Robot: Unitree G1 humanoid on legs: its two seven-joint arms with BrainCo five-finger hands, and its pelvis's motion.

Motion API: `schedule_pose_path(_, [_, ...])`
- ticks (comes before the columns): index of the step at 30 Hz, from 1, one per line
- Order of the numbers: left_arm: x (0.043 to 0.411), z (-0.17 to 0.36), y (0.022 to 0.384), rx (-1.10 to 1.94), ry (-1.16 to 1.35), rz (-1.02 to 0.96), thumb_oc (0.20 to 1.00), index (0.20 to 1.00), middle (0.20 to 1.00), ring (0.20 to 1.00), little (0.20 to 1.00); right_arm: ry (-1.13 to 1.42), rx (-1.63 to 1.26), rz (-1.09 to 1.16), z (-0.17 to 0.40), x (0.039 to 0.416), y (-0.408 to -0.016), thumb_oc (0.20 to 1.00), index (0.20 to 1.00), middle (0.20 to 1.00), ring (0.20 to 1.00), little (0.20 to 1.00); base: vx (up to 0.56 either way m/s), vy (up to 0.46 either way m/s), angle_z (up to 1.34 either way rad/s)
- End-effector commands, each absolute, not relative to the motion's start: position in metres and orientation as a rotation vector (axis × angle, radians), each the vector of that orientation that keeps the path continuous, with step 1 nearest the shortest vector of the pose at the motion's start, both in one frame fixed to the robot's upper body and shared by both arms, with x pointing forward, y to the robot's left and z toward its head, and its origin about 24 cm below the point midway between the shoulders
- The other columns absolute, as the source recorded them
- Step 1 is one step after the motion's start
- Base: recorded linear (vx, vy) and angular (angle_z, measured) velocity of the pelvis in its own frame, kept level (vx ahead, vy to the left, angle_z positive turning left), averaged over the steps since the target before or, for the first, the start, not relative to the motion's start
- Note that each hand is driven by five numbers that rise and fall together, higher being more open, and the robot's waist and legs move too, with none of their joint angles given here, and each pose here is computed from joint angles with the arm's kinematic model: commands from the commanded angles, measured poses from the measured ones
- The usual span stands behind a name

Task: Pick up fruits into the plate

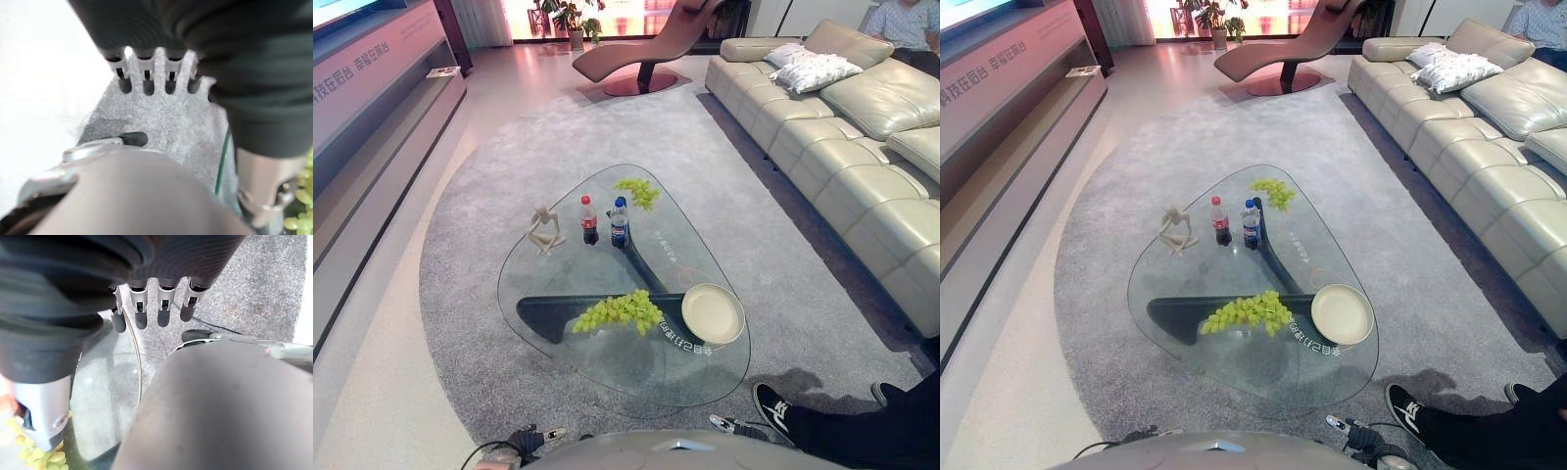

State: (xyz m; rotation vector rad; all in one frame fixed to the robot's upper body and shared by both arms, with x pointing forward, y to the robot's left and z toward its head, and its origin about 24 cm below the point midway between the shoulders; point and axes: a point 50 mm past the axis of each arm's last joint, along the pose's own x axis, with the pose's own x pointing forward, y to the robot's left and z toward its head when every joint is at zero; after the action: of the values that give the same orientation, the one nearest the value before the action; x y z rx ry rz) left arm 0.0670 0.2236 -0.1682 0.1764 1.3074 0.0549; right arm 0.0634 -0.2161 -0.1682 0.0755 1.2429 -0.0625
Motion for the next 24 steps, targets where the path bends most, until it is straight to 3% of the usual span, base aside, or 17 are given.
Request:
schedule_pose_path(1, [0.093, -0.165, 0.219, 0.269, 1.273, 0.008, 1.000, 1.000, 1.000, 1.000, 1.000, 1.182, 0.087, -0.024, -0.165, 0.092, -0.209, 1.000, 1.000, 1.000, 1.000, 1.000, 0.00, 0.000, 0.00])
schedule_pose_path(15, [0.080, -0.167, 0.225, 0.347, 1.359, 0.023, 1.000, 1.000, 1.000, 1.000, 1.000, 1.188, 0.076, -0.015, -0.165, 0.092, -0.208, 1.000, 1.000, 1.000, 1.000, 1.000, 0.00, 0.000, 0.00])
schedule_pose_path(24, [0.096, -0.164, 0.220, 0.444, 1.280, -0.015, 1.000, 1.000, 1.000, 1.000, 1.000, 1.182, 0.066, -0.006, -0.164, 0.097, -0.208, 1.000, 1.000, 1.000, 1.000, 1.000, 0.00, 0.000, 0.00])
